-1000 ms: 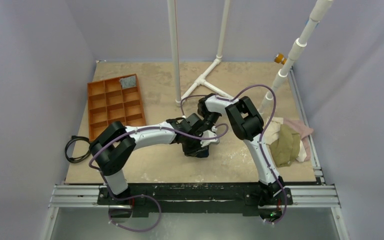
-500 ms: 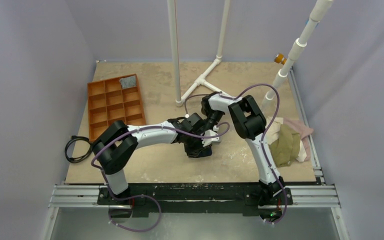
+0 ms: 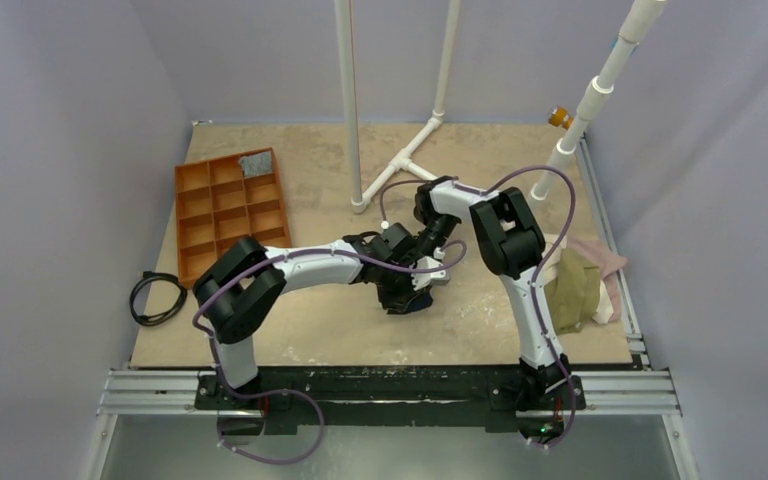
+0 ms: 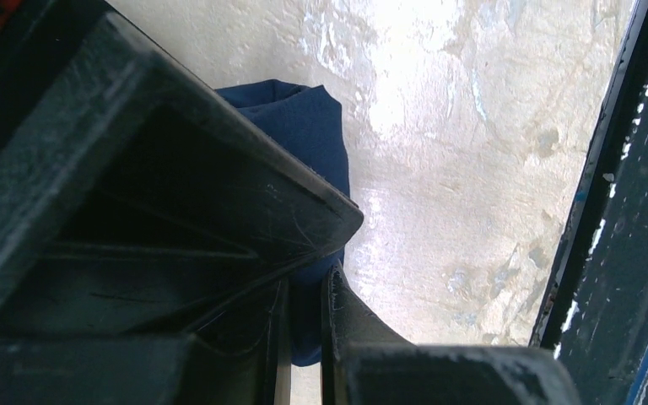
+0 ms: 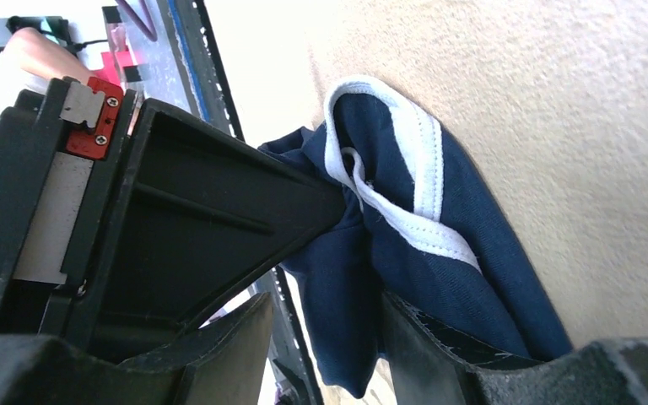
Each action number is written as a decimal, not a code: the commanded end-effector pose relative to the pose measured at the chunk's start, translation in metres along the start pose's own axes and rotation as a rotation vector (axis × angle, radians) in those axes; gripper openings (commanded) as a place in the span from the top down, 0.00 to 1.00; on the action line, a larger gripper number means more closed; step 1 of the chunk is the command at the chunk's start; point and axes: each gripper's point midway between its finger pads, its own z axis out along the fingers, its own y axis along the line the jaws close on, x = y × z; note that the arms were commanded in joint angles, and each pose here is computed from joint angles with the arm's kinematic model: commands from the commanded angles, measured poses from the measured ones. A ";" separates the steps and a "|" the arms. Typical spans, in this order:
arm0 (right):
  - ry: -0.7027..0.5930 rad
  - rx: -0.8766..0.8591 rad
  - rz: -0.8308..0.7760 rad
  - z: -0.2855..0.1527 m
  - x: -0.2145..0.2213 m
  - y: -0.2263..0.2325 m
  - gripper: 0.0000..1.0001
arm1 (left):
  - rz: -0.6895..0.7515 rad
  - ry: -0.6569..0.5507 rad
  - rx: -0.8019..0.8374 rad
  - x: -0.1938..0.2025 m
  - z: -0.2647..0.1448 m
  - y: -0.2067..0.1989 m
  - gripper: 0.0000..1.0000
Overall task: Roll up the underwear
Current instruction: Roll the underwear to the center of the board.
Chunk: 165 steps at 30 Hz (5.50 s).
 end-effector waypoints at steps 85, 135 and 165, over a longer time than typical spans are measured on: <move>-0.478 0.856 -0.002 -0.124 0.074 -0.049 0.40 | -0.477 0.140 0.298 0.043 0.029 0.030 1.00; -0.044 1.072 -0.760 0.000 0.001 -0.020 0.53 | -0.666 0.269 0.599 0.039 0.035 0.028 1.00; 0.079 0.816 -0.587 0.037 0.058 -0.004 1.00 | -0.611 0.079 0.419 0.014 -0.040 0.065 0.46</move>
